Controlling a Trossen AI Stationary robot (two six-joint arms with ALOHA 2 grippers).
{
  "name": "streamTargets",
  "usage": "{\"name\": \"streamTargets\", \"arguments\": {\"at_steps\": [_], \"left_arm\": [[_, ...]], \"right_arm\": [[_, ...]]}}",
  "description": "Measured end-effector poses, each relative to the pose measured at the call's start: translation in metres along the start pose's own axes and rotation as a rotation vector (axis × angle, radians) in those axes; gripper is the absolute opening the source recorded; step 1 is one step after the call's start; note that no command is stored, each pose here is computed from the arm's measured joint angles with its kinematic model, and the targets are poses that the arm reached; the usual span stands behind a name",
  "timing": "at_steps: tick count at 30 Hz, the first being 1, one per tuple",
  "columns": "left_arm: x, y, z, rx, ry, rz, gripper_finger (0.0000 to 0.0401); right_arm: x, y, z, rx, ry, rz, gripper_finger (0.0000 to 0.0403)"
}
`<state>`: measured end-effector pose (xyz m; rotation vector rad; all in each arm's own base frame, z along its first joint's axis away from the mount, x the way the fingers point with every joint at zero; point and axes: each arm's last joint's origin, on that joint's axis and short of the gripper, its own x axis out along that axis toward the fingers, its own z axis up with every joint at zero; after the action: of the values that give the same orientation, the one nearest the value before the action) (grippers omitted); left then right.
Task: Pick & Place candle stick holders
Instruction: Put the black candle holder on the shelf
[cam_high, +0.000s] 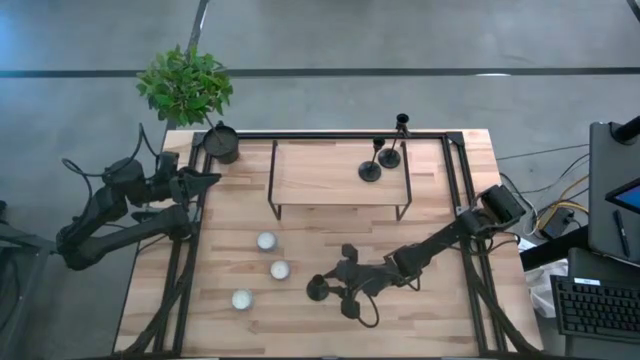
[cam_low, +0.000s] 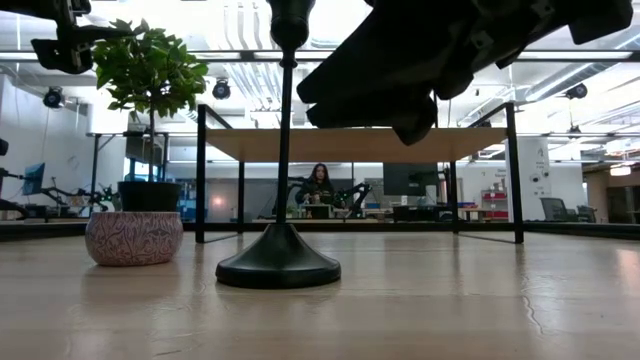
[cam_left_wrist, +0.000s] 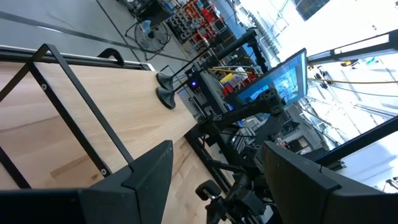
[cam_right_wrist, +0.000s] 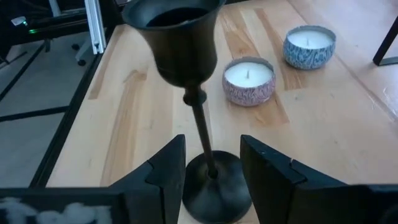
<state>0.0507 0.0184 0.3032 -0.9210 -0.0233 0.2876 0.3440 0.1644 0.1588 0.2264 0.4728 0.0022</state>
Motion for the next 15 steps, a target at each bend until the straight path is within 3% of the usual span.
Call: {"name": "streamTargets", "arguments": {"at_steps": [7,15], "left_arm": [[0.000,0.000,0.000,0.000,0.000,0.000,0.0241],[0.000,0.000,0.000,0.000,0.000,0.000,0.0241]], "right_arm": [[0.004,-0.001,0.010,-0.036,-0.014,-0.009,0.0131],[0.023,0.005,0.003,-0.020,0.030,0.032,0.0116]]}}
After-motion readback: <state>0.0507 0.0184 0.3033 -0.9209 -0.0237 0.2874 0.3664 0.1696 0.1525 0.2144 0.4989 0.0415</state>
